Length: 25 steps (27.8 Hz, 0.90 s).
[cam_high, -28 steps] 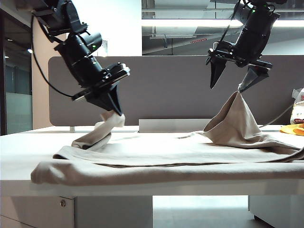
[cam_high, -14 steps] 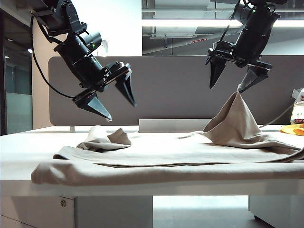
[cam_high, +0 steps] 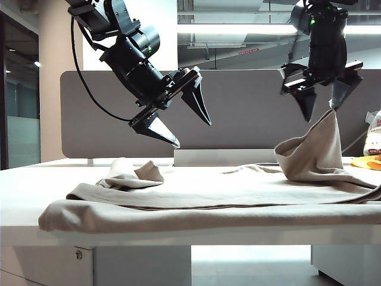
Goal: Fold the bottom side of the T-shirt horizontally towards the center, about one-third of the way, then fold the sleeve back towards the center, creating a straight line along the edge of the T-shirt, and finally fold the bottom of the T-shirt up towards the top, creating a neat rectangle.
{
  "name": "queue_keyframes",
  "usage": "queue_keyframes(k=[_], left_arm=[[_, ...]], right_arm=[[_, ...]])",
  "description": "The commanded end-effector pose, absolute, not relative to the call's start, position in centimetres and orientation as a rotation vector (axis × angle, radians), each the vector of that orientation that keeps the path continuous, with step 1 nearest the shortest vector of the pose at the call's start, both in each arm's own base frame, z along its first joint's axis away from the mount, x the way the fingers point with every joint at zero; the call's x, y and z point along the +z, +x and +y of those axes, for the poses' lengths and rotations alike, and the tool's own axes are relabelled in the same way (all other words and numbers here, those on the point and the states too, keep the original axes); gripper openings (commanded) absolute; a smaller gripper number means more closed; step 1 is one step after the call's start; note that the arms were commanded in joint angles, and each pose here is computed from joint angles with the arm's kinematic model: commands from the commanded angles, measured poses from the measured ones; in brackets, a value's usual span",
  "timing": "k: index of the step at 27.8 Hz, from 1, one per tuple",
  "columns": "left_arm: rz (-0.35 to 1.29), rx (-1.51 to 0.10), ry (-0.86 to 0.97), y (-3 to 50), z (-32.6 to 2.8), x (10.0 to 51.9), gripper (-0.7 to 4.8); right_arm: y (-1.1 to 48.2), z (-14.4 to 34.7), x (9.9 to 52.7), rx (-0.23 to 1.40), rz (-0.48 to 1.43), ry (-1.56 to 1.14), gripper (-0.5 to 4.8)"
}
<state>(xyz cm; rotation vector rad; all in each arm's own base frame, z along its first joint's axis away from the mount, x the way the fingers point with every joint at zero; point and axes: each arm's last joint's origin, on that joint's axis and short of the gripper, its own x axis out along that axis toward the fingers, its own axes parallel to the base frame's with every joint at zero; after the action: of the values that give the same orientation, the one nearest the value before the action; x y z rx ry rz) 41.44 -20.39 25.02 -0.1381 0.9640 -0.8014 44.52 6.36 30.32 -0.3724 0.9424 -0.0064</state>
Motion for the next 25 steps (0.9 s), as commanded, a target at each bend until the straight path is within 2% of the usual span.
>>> queue_keyframes(k=[1, 8, 10, 13, 17, 22, 25], left_arm=[[0.975, -0.800, -0.134, 41.3, -20.3, 25.1, 4.79], [0.975, -0.807, -0.121, 41.3, -20.3, 25.1, 4.79], [0.979, -0.808, -0.119, 41.2, -20.3, 25.1, 4.79], [0.980, -0.818, -0.105, 41.2, -20.2, 25.0, 4.79], [0.978, -0.813, -0.102, 41.2, -20.2, 25.0, 4.79], [0.981, -0.813, -0.102, 41.2, -20.2, 25.0, 4.79], [0.981, -0.807, -0.105, 41.3, -20.0, 25.0, 4.79]], right_arm=[[44.5, 6.9, 32.0, -0.004, 0.835, -0.383, 3.45], [44.4, 9.3, 34.5, 0.018, 0.659, -0.479, 3.43], [44.5, 9.4, 34.9, 0.035, 0.632, -0.465, 3.27], [44.4, 9.1, 35.8, -0.027, 0.598, -0.472, 2.92], [43.9, 9.0, 36.8, -0.047, 0.565, -0.484, 2.92], [42.4, 8.6, 40.1, -0.068, 0.444, -0.444, 2.93], [42.1, 8.2, 39.8, -0.070, 0.499, -0.435, 2.96]])
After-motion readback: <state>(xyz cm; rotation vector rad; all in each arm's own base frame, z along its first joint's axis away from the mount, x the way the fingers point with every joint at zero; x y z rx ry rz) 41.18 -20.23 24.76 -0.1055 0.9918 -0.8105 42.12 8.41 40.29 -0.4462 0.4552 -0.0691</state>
